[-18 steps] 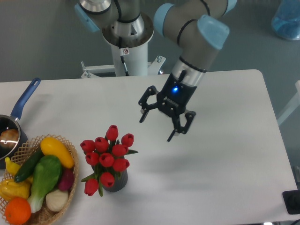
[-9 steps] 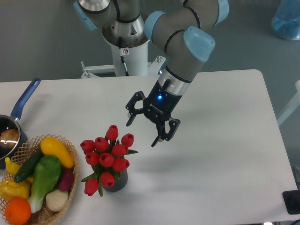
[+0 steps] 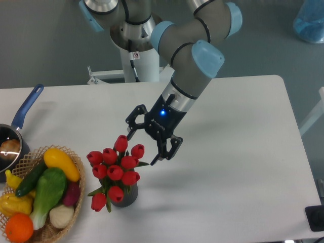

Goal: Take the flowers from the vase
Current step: 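Lower the open gripper toward the red tulip bunch in the black vase, then position the gripper fingers around the tulip stems and close them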

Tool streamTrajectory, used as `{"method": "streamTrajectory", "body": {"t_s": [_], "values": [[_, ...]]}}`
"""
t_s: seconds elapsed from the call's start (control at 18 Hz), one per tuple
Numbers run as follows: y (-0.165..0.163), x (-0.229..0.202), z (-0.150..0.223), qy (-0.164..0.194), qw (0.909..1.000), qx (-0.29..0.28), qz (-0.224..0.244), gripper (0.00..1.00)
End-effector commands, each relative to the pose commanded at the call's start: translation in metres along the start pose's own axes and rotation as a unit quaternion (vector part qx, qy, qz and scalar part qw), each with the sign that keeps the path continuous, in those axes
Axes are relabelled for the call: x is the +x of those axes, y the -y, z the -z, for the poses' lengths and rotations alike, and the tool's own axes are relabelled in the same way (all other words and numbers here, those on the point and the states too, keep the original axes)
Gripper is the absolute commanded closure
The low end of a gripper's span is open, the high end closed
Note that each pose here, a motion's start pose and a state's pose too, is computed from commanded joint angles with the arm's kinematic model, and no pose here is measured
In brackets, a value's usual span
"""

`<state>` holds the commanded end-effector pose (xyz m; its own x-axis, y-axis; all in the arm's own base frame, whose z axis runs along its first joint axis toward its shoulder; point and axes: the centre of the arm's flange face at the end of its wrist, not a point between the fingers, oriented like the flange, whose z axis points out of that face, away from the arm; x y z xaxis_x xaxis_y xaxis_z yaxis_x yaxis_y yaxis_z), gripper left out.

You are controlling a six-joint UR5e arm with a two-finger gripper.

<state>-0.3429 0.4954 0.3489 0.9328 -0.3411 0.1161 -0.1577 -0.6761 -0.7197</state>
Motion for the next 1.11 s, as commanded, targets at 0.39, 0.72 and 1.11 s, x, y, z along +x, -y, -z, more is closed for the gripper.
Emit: {"method": "streamTrajectory", "body": {"t_s": [0.39, 0.72, 1.11], "values": [[0.009, -0.002, -0.003, -0.005, 0.9997, 0.024, -0.010, 0.00], [0.007, -0.009, -0.011, -0.007, 0.9996, 0.024, -0.010, 0.00], [0.013, -0.012, -0.014, -0.018, 0.9984, 0.054, -0.009, 0.00]]}}
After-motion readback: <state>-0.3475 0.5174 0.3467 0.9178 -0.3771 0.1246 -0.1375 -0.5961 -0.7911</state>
